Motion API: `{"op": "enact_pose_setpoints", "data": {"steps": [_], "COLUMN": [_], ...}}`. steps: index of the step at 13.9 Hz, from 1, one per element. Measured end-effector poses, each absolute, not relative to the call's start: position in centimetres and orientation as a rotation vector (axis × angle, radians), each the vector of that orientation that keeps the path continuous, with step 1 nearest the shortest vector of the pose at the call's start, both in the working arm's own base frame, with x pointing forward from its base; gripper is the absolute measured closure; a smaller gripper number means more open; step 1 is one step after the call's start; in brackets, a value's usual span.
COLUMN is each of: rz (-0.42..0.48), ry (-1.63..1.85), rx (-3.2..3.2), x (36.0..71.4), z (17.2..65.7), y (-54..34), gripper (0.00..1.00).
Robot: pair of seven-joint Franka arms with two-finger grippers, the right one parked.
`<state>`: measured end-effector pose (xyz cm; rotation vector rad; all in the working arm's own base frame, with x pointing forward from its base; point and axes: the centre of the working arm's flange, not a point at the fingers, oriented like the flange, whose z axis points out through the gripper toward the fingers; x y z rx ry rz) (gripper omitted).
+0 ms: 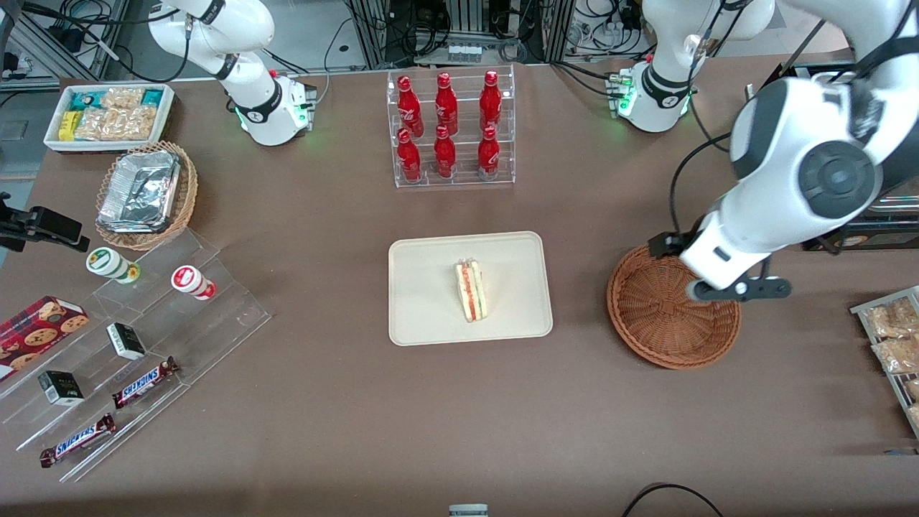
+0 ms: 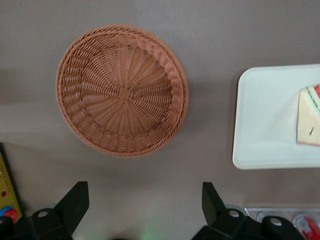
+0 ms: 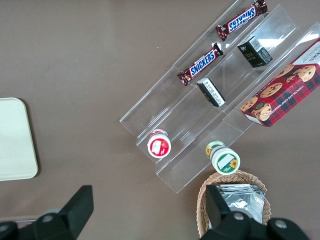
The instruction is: Place sandwich from basket to tray
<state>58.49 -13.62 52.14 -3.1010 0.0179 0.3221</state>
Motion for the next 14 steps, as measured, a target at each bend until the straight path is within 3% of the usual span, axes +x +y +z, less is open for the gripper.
{"op": "enact_pose_setpoints", "data": {"steps": [5, 9, 14], "rz": [0.352, 0.297, 0.317], "ry": [0.116, 0.148, 0.149], "rx": [-3.151, -3.141, -3.125], "x": [56.2, 53.9, 53.2], "z": [57.1, 61.0, 60.9], "y": [-7.4, -4.9, -4.4], "gripper": [0.0, 0.0, 0.0]}}
